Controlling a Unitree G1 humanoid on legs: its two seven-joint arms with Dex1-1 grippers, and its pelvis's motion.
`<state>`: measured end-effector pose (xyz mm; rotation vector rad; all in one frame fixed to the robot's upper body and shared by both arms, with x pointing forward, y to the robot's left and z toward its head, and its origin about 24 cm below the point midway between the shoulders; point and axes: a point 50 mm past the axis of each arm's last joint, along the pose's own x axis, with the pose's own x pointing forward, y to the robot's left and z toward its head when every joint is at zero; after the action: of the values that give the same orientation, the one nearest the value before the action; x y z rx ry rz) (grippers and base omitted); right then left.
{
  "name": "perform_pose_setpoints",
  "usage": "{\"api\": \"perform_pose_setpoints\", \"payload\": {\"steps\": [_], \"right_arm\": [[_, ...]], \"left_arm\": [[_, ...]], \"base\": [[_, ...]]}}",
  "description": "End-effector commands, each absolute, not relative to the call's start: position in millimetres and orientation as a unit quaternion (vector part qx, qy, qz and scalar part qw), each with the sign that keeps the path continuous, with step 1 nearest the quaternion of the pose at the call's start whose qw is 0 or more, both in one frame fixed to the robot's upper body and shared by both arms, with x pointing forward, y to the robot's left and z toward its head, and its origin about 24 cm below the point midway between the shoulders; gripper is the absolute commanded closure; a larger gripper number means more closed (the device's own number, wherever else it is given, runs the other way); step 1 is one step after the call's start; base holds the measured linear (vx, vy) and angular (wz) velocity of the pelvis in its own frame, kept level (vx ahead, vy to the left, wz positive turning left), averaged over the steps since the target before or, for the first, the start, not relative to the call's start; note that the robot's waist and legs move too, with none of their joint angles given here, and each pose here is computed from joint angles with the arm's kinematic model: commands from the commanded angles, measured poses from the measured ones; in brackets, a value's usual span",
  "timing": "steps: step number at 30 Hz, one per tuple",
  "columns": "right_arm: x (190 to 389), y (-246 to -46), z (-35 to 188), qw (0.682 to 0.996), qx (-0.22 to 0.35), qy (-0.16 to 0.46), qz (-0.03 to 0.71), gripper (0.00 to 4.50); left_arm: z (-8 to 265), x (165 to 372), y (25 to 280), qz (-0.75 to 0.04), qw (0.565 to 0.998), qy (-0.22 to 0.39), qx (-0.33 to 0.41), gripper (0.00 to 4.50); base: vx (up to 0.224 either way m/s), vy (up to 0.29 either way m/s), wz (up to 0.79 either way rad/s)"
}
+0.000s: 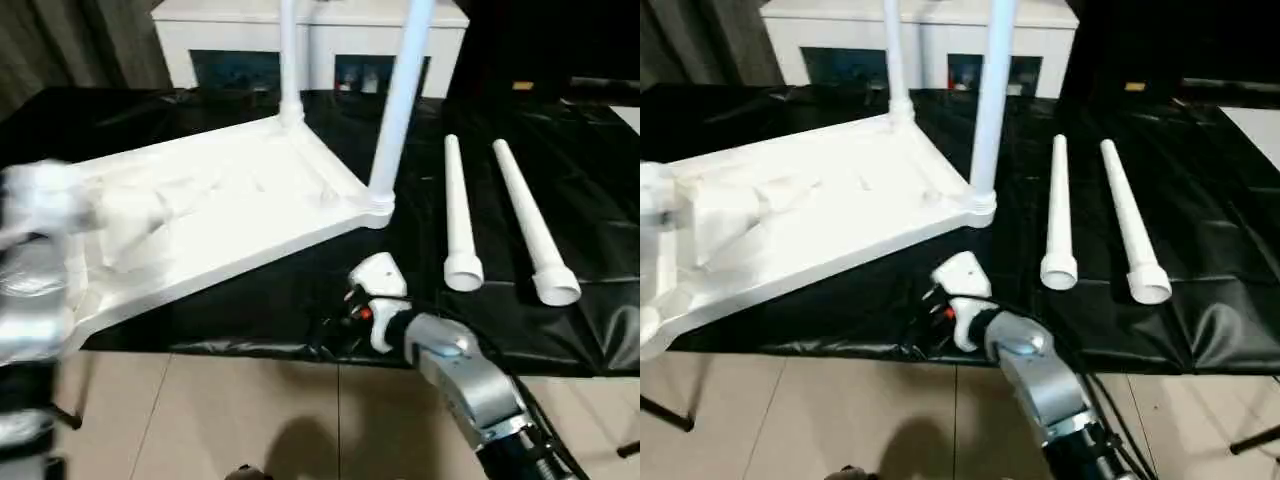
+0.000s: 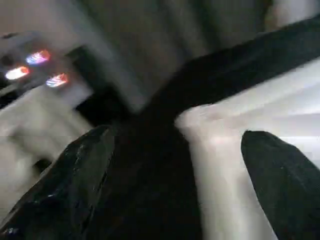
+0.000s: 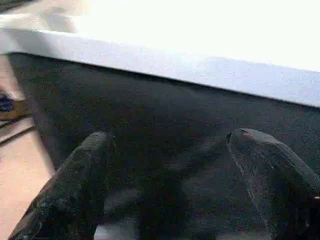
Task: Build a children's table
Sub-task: Rotate leg to tighten, then rotate table base
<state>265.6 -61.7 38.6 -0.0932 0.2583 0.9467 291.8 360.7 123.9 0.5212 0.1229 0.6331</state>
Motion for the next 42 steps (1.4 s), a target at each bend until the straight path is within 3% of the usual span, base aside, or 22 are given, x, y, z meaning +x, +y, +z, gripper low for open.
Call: {"api": "perform_pose_setpoints", "payload": {"steps": [1, 5, 12, 16, 21, 28, 35, 38, 42], "right_arm": [[262.9, -59.0, 44.2, 0.872, -0.040, 0.117, 0.473, 0.52], [257.4, -55.6, 45.6, 0.861, -0.034, 0.114, 0.494, 0.52], [261.4, -56.9, 45.6, 0.868, -0.036, 0.111, 0.483, 0.52], [267.3, -62.1, 44.7, 0.881, -0.041, 0.111, 0.458, 0.52], [272.0, -65.3, 42.8, 0.892, -0.045, 0.112, 0.435, 0.52], [281.3, -74.4, 41.1, 0.914, -0.042, 0.118, 0.386, 0.52], [289.7, -82.6, 37.2, 0.934, -0.045, 0.127, 0.330, 0.52], [306.2, -95.4, 32.6, 0.960, -0.031, 0.137, 0.241, 0.52], [321.3, -91.1, 36.9, 0.967, -0.017, 0.132, 0.219, 0.52]], "left_arm": [[123.1, 286.5, 368.2, 0.329, 0.908, 0.066, 0.250, 0.01], [103.3, 264.9, 390.5, 0.348, 0.895, 0.130, 0.247, 0.01], [73.1, 260.1, 382.0, 0.279, 0.911, 0.211, 0.220, 0.01], [60.0, 263.6, 358.6, 0.178, 0.931, 0.262, 0.183, 0.01], [60.2, 268.8, 342.1, 0.128, 0.941, 0.267, 0.165, 0.01], [48.1, 273.1, 297.5, -0.001, 0.940, 0.310, 0.145, 0.01], [41.6, 280.4, 264.3, -0.048, 0.941, 0.308, 0.130, 0.01], [41.6, 284.9, 237.9, -0.091, 0.942, 0.298, 0.121, 0.01], [44.1, 285.6, 211.2, -0.157, 0.940, 0.279, 0.121, 0.01]], "base": [[0.000, 0.000, 0.00], [0.000, 0.000, 0.00], [0.000, 0.000, 0.00], [0.000, 0.000, 0.00], [0.000, 0.000, 0.00], [0.000, 0.000, 0.00], [0.000, 0.000, 0.00], [0.000, 0.000, 0.00], [0.000, 0.000, 0.00]]}}
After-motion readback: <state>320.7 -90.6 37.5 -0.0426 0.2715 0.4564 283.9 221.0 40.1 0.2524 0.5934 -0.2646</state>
